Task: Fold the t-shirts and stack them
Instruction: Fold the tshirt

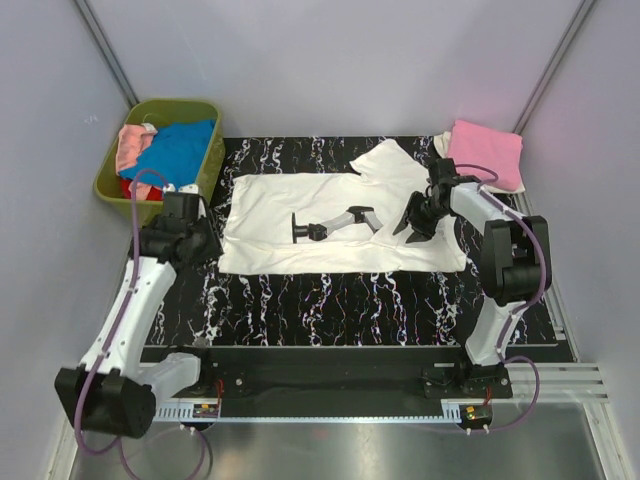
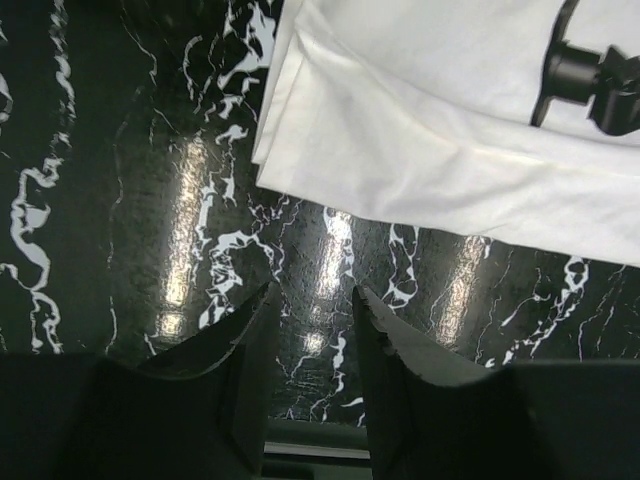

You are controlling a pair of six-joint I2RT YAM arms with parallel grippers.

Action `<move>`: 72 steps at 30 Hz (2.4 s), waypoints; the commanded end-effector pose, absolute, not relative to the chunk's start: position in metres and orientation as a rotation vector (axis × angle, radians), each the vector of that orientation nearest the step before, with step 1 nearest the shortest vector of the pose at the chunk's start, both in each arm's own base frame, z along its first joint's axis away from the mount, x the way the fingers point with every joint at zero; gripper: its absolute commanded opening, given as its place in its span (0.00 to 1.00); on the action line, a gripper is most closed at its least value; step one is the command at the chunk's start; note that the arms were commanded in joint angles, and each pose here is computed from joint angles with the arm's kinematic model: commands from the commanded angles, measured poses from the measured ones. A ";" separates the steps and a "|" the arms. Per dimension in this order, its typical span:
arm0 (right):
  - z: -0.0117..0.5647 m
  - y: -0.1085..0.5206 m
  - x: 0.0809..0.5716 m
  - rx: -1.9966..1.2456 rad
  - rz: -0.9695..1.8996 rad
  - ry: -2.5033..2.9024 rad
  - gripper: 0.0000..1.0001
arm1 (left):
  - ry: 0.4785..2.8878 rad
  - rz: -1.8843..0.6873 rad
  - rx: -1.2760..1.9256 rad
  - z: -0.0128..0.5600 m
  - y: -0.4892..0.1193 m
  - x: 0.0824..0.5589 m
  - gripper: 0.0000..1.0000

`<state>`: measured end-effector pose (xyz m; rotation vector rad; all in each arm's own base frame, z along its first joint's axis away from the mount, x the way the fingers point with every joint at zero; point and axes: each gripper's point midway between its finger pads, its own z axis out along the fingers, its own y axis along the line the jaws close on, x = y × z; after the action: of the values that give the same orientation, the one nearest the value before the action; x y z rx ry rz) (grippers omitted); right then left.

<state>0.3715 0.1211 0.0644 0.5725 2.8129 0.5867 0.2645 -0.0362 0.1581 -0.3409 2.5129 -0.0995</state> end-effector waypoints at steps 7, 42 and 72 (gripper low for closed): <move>0.046 0.133 0.398 0.558 0.622 2.807 0.45 | 2.174 -0.014 -0.328 0.219 -0.006 0.239 0.43; 0.064 0.171 0.447 0.496 0.612 2.818 0.04 | 2.124 0.007 -0.351 0.222 0.000 0.235 0.47; 0.045 -0.007 0.331 1.130 0.369 2.616 0.62 | 2.446 -0.333 -0.414 0.132 -0.067 0.266 0.67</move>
<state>0.3329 0.0001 0.0552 1.0579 2.6865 0.3394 0.2558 -0.0491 0.1359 -0.3936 2.4626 -0.2125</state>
